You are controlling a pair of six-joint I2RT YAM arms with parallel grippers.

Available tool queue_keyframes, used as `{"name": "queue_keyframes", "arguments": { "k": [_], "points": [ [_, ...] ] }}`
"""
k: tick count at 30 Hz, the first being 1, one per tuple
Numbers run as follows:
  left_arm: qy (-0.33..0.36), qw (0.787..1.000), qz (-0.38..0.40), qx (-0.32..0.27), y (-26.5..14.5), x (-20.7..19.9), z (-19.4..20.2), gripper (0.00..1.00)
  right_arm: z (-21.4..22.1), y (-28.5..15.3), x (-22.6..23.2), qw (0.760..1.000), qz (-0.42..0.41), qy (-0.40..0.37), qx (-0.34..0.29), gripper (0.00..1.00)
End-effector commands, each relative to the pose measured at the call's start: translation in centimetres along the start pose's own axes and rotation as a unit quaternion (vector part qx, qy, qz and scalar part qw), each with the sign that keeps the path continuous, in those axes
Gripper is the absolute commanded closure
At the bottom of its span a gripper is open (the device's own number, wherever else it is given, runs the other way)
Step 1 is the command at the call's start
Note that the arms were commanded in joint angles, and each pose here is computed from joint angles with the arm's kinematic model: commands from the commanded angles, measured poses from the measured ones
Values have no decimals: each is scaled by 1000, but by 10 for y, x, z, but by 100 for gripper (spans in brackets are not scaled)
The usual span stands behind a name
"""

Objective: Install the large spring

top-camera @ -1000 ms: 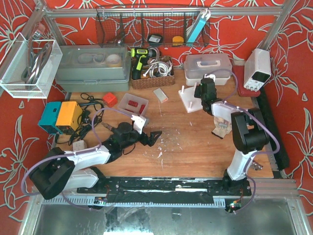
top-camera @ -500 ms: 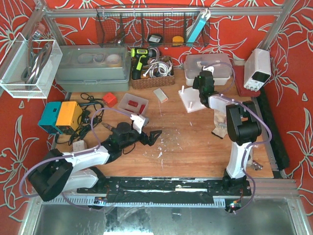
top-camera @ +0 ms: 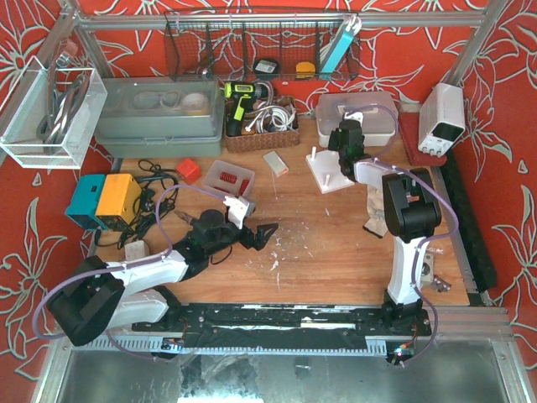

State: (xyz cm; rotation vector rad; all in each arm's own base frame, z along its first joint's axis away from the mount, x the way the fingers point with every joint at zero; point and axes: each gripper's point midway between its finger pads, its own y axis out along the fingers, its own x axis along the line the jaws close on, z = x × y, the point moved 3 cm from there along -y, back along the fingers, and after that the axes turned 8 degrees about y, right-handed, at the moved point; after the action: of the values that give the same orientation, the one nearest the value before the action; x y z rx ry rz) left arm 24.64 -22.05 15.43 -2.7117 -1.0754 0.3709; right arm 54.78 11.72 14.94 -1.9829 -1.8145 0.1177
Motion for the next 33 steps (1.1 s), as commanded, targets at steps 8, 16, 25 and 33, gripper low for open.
{"name": "queue_keyframes", "arguments": {
  "k": [8, 16, 25, 33],
  "points": [
    [5, 1000, 4, -17, -2, -3, -9, 0, -15, 9, 9, 1000, -20, -3, -17, 100],
    [6, 1000, 4, -18, -2, -3, -10, 0, -1, 12, 6, 1000, -17, -1, 3, 100],
    [8, 1000, 4, -20, -3, -4, -11, 0, 7, 15, 3, 1000, -11, 3, 14, 100],
    [7, 1000, 6, -21, -3, -5, -12, 0, -1, 6, 10, 999, -36, 2, 8, 100]
  ]
}}
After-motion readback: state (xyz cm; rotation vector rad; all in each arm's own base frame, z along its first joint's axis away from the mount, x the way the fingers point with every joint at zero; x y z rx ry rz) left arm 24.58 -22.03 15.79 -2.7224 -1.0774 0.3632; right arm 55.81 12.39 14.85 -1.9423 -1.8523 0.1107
